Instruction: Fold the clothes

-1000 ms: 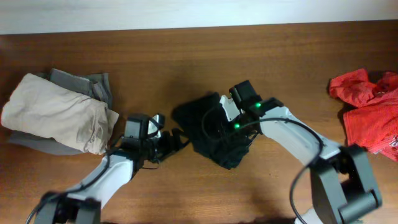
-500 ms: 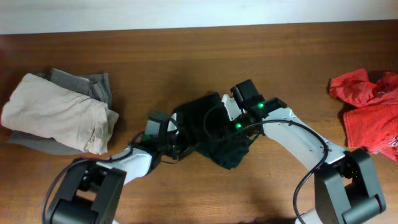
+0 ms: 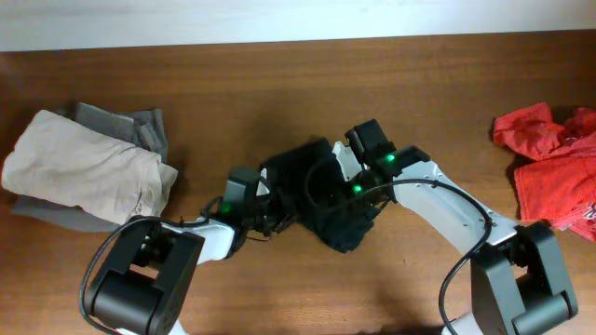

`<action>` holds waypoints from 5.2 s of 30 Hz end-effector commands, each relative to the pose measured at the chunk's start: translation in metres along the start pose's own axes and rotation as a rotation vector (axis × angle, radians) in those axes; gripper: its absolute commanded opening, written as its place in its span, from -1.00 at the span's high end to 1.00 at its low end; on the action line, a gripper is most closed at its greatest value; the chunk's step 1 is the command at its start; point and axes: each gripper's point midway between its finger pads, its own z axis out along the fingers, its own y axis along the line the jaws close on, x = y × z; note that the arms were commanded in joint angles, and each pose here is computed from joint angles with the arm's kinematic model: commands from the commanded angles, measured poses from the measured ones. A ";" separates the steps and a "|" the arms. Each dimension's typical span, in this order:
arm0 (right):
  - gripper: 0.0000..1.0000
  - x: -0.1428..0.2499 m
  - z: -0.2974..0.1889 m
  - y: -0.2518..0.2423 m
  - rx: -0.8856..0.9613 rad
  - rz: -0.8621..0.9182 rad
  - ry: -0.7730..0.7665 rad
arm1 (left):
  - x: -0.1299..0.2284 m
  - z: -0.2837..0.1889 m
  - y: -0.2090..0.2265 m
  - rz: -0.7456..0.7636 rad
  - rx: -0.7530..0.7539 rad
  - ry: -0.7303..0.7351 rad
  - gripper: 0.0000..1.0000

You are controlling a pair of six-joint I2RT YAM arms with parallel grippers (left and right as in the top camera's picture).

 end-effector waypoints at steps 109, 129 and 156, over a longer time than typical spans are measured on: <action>0.92 0.004 -0.084 -0.068 0.187 0.238 -0.117 | -0.191 -0.384 -0.066 0.546 0.201 -0.845 0.99; 0.92 0.005 -0.084 -0.068 0.188 0.240 -0.112 | -0.212 -0.386 0.052 0.552 -0.156 -0.868 0.99; 0.92 0.014 -0.084 -0.067 0.189 0.250 -0.076 | -0.244 -0.363 0.137 0.514 -0.496 -0.822 -0.37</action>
